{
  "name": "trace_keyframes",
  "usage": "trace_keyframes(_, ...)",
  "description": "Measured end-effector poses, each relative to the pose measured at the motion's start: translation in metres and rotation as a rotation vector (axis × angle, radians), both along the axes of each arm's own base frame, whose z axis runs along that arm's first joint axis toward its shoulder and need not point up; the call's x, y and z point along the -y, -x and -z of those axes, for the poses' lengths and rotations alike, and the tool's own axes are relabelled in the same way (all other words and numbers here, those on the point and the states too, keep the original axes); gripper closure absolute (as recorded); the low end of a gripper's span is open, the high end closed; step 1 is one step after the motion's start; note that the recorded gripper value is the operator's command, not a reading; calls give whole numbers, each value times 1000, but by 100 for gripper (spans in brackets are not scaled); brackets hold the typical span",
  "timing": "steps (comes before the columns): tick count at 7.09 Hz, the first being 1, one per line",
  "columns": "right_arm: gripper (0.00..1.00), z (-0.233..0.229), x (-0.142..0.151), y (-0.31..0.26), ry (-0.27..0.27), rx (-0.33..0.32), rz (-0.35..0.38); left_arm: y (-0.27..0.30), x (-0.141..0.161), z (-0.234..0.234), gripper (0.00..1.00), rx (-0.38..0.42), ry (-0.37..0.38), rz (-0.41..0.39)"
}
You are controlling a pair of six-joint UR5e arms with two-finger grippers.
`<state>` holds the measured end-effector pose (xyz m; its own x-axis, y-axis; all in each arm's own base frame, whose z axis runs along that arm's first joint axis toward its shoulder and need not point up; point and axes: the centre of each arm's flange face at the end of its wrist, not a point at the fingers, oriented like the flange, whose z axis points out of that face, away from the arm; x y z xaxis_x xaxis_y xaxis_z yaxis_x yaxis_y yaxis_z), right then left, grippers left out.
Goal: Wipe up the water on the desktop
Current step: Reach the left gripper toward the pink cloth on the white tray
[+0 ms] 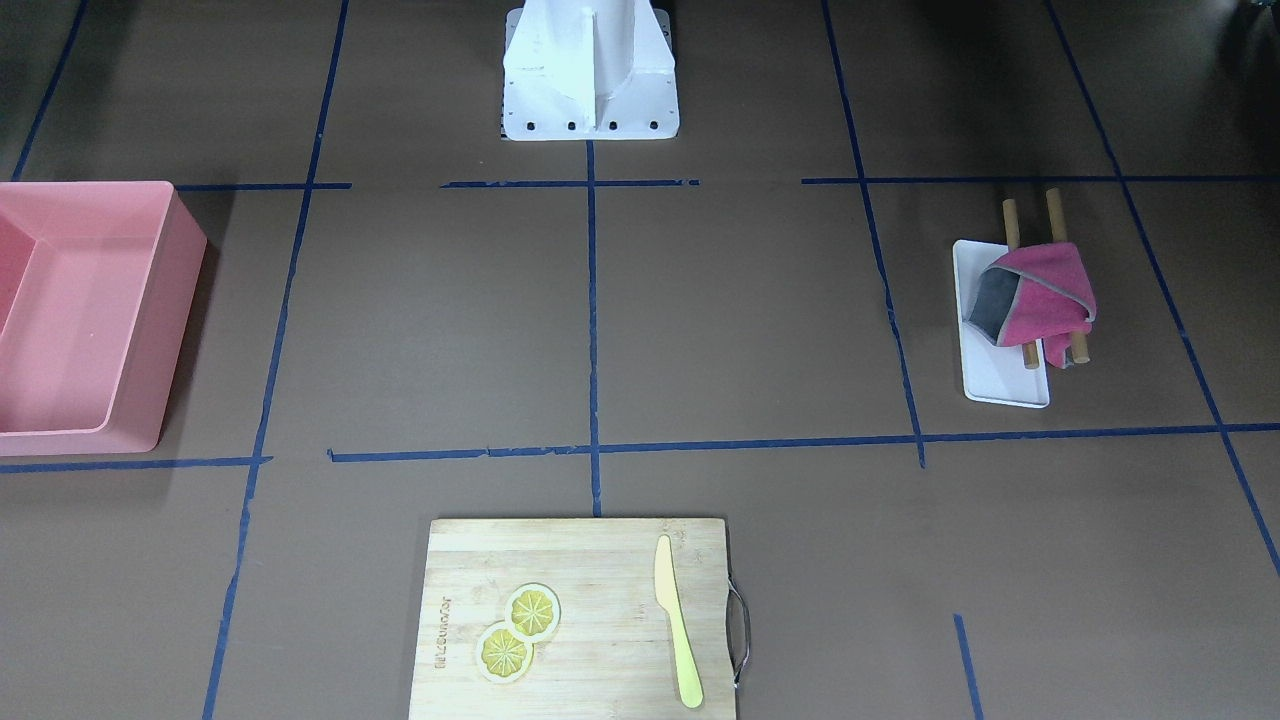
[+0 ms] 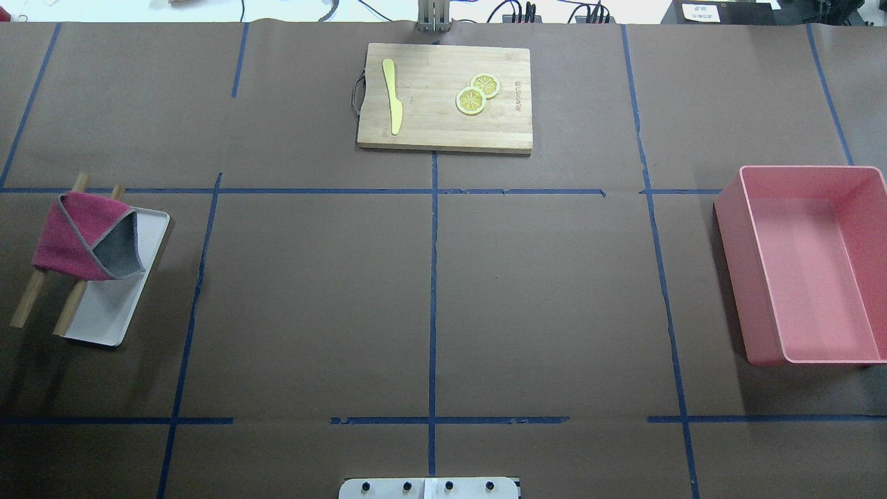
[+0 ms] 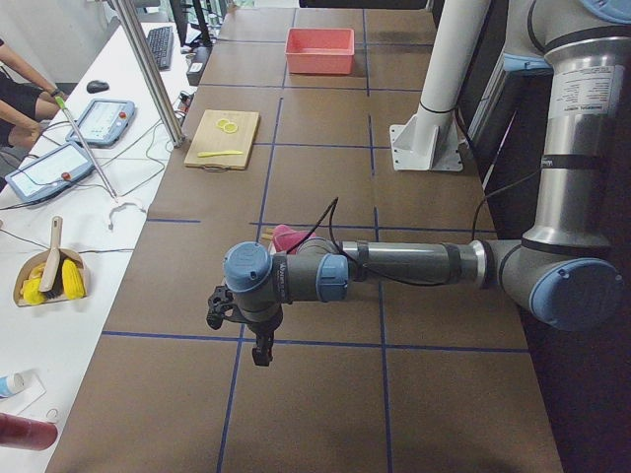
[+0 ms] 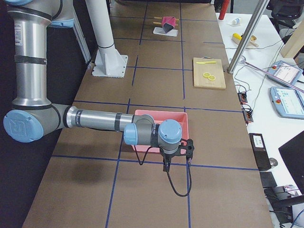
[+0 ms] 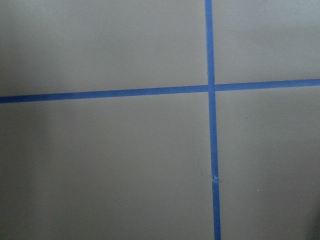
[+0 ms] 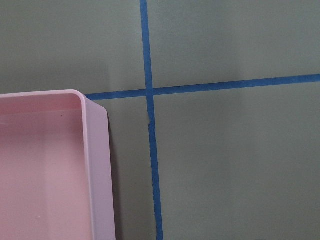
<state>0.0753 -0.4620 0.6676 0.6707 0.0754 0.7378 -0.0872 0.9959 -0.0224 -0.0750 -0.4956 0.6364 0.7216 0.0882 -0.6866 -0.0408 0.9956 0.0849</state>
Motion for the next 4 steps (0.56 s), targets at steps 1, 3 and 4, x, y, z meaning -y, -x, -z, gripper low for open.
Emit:
trace_keyframes(1,0,5,1,0,-11,1,0,-1,1,23,0,-7,-40,2)
trace_keyframes(3,0,23,8,0,-52,-4,1,-27,4,65,0,-129,-108,-34)
trace_keyframes(4,0,33,11,0,-71,-1,2,-56,7,86,0,-204,-107,-45)
